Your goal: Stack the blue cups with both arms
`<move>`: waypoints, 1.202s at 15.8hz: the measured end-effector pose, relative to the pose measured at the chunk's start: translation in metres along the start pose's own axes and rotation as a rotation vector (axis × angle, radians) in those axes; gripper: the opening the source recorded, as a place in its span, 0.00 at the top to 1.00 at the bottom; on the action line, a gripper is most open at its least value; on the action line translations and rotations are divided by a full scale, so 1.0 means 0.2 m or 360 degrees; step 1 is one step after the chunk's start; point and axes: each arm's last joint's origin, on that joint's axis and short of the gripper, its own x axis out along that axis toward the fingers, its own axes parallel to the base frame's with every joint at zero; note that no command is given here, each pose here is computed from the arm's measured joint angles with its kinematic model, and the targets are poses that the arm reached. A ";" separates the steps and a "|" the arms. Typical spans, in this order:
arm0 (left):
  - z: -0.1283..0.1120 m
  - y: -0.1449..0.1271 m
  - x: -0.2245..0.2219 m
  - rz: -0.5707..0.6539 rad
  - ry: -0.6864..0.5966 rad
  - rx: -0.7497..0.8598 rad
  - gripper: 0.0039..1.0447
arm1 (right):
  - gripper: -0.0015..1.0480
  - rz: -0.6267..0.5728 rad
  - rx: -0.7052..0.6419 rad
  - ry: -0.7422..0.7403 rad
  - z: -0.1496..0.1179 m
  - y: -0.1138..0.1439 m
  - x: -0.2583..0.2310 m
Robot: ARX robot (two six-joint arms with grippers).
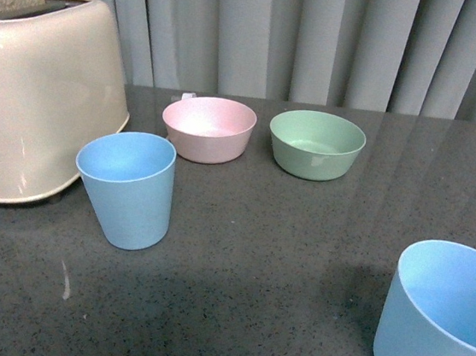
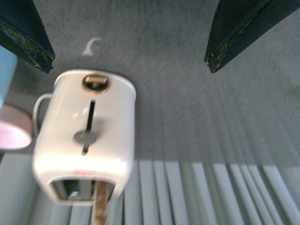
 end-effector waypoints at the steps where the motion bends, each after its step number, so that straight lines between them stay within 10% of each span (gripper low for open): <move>1: 0.07 -0.02 0.02 -0.0065 -0.0072 0.0003 0.06 | 0.06 -0.0001 0.0001 -0.0002 0.00 0.00 0.00; 9: 0.41 -0.24 0.42 -0.0678 -0.0049 0.0106 0.06 | 0.06 -0.0001 0.0000 -0.0001 0.00 0.00 0.00; 19: 0.41 -0.59 0.69 -0.1273 0.0422 0.0334 0.06 | 0.06 -0.0001 0.0001 -0.0001 0.00 0.00 0.00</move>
